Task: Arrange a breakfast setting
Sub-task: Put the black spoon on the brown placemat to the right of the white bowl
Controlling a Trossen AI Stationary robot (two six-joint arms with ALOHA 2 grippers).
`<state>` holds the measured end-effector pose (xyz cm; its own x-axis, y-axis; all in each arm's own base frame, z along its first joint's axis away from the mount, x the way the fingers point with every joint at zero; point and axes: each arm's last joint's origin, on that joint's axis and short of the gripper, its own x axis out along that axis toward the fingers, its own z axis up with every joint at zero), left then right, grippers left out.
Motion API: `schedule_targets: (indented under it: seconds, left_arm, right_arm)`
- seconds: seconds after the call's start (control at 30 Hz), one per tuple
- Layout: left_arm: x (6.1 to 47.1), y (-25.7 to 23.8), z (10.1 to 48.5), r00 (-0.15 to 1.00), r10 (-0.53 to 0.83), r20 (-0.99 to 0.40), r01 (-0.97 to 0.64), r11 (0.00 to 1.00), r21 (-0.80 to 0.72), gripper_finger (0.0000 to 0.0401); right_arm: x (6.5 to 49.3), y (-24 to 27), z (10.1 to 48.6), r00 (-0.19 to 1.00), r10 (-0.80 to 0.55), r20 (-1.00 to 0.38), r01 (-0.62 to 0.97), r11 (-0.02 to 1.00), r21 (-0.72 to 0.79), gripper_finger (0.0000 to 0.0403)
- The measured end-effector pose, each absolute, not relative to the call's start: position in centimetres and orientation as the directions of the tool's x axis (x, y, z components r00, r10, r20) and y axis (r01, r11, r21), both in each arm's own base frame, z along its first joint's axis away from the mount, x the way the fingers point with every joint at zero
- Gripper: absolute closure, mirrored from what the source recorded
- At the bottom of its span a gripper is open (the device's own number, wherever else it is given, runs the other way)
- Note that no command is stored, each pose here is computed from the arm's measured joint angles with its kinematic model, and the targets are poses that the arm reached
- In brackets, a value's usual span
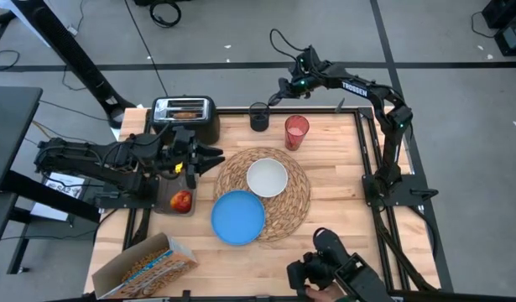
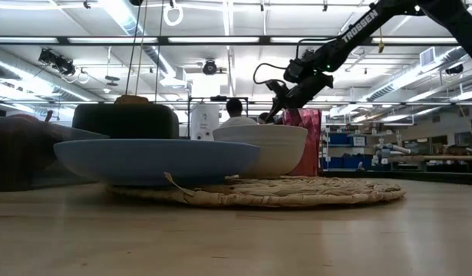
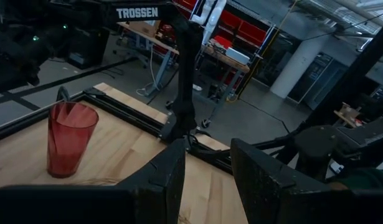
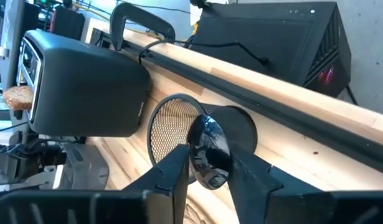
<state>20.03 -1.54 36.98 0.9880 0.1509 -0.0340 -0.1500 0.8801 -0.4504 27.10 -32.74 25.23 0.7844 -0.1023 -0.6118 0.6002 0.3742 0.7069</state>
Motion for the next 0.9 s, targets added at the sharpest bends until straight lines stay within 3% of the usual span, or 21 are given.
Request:
schedule_targets:
  seconds: [0.43, 0.9]
  left_arm:
    - [20.0, -1.5, 37.0, 0.988, 0.152, -0.034, -0.151, 0.880, -0.451, 0.0267]
    - [20.0, -1.5, 37.0, 0.988, 0.152, -0.034, -0.151, 0.881, -0.449, 0.0267]
  right_arm:
    - [28.1, -32.4, 25.9, 0.812, -0.115, -0.572, 0.556, 0.450, 0.699, 0.0380]
    - [28.2, -29.9, 30.5, 0.855, -0.171, -0.489, 0.493, 0.559, 0.667, 0.0390]
